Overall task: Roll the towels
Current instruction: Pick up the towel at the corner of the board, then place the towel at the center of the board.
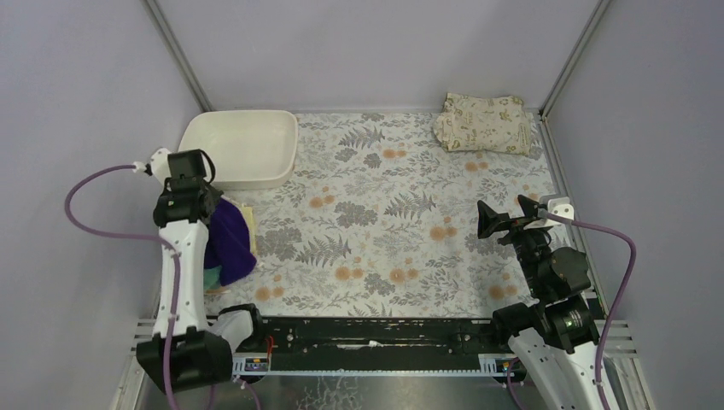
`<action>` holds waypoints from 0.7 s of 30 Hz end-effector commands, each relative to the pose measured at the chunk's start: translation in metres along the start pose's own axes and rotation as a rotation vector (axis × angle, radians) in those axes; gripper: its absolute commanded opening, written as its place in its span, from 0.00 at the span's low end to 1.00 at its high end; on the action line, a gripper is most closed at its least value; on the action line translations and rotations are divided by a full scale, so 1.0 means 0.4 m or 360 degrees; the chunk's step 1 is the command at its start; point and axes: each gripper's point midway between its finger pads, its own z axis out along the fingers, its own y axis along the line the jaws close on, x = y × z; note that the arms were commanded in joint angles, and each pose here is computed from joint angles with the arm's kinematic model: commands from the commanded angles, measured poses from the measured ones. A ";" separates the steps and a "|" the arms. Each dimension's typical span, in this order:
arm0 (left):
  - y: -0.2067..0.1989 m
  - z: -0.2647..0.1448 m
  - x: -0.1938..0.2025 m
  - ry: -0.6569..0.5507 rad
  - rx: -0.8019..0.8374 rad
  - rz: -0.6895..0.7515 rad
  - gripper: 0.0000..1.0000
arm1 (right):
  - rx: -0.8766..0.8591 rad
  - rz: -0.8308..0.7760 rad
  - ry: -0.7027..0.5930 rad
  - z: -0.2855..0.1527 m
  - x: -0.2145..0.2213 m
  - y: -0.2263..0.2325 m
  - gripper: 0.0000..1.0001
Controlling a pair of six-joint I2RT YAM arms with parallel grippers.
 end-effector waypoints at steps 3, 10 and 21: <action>-0.121 -0.189 -0.071 -0.0034 0.0568 -0.0144 0.00 | -0.0020 -0.0012 -0.0088 0.003 -0.035 0.007 0.99; -0.284 -0.394 -0.081 0.0061 0.1201 -0.0193 0.00 | -0.0019 -0.0016 -0.0093 0.001 -0.038 0.006 0.99; -0.605 -0.700 0.097 0.0236 0.1949 0.0067 0.00 | -0.0017 -0.0024 -0.0110 -0.001 -0.047 0.005 0.99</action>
